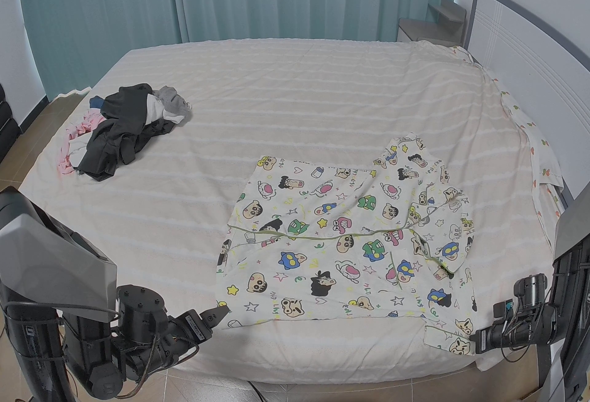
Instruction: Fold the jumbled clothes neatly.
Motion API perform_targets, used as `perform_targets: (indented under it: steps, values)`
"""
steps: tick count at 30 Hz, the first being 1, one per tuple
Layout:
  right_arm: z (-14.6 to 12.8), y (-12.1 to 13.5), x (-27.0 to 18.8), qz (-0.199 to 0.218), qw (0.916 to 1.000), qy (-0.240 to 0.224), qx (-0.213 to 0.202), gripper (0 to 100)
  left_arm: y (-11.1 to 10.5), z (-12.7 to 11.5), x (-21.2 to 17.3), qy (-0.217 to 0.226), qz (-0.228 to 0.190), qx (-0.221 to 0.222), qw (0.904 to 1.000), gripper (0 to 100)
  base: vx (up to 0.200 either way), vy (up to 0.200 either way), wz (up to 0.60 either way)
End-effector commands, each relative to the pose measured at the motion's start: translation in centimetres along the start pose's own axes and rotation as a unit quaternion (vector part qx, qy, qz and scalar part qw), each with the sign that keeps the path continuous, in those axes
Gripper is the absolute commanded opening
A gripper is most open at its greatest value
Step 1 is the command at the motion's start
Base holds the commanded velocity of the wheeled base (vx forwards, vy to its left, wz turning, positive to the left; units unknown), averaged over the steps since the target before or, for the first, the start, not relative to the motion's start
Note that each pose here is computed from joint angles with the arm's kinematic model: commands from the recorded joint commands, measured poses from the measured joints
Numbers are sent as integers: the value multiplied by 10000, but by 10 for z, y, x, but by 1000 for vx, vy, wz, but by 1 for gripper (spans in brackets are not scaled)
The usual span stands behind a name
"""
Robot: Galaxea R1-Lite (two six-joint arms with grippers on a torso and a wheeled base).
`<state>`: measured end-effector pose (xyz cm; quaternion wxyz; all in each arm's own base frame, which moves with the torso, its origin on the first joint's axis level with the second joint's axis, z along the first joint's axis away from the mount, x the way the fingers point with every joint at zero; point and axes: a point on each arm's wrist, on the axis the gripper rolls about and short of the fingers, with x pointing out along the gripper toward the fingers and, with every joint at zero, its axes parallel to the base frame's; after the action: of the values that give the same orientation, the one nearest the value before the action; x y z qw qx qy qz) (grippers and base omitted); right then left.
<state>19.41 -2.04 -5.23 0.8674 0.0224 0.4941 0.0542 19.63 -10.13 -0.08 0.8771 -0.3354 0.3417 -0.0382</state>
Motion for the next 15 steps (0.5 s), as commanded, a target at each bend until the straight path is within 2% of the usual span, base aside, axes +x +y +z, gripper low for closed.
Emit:
perform_targets:
  steps: [1,9,15]
  values:
    - [-7,-4,-3,-118,9997,195,-11,0,1,-1,-3,-3,-2,-2,10000,100,0,0,0]
    - [-10,-7,-4,-411,9985,356,17,0,1,-1,-3,-3,-2,-2,10000,100,0,0,0]
    - [-15,-6,-10,-457,9966,685,-58,0,2,-1,-2,11,16,0,10000,100,0,0,0]
